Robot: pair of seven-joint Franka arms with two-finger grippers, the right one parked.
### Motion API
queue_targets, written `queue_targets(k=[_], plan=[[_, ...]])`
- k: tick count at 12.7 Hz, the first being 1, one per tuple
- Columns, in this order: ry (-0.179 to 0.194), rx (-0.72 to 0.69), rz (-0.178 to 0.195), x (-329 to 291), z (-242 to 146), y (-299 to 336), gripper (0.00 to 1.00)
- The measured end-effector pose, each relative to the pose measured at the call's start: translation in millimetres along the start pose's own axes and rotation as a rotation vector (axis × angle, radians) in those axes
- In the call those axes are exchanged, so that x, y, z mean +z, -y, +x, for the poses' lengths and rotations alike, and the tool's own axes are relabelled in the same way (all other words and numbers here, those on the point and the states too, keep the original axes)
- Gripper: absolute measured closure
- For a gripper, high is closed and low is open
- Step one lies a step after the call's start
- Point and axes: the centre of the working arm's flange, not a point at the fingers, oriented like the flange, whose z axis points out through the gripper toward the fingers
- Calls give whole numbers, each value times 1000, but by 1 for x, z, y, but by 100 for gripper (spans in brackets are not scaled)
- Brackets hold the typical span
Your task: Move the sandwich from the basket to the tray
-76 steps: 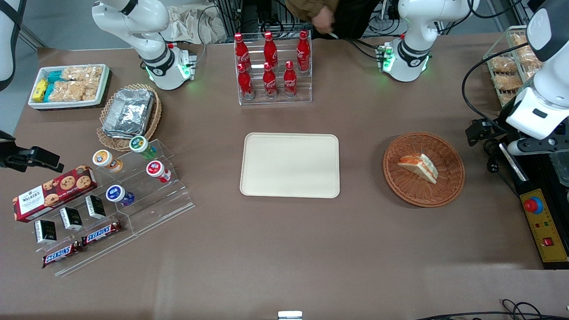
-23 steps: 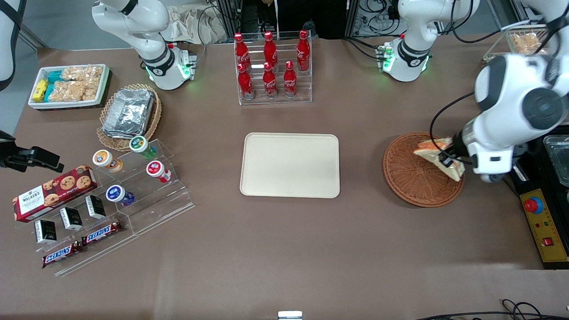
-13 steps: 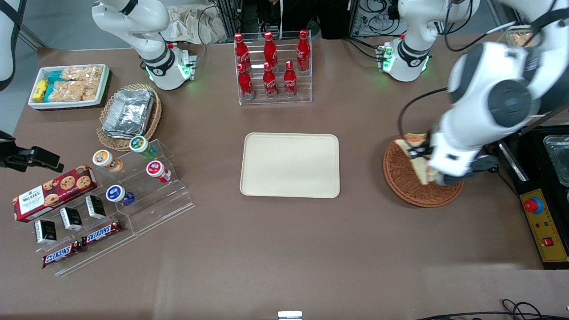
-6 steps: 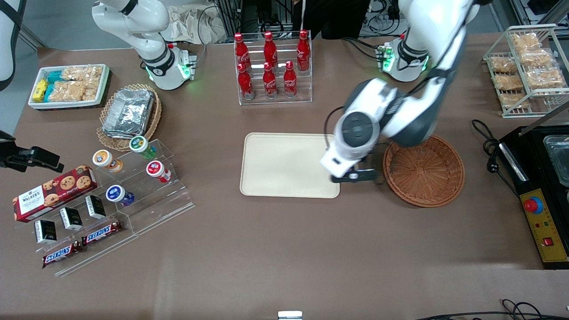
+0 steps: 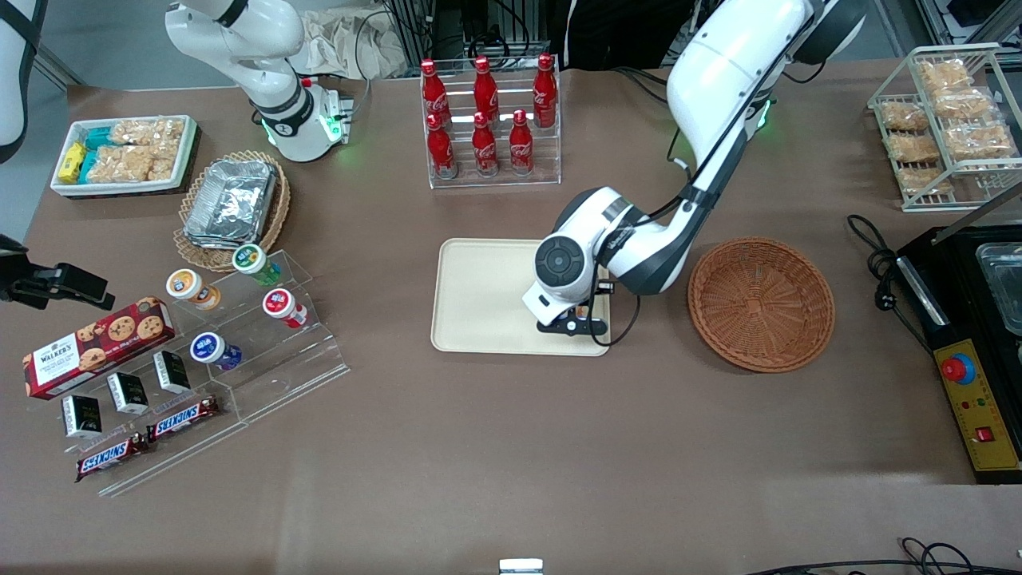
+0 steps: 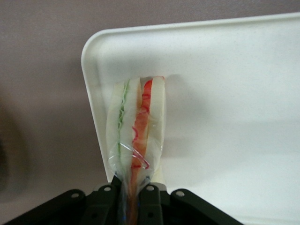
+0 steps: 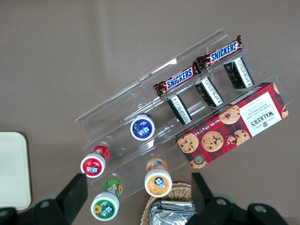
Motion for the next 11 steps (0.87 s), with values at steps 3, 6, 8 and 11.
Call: queue_targets(k=[3,6,8,11], plan=[[-16,8,8,7,4,-1,70],[-42,-1,0,-8,10,3,38],[-82,-37,-7,-39,21,26,19],[-96,-86,-5,-101,39,120,0]])
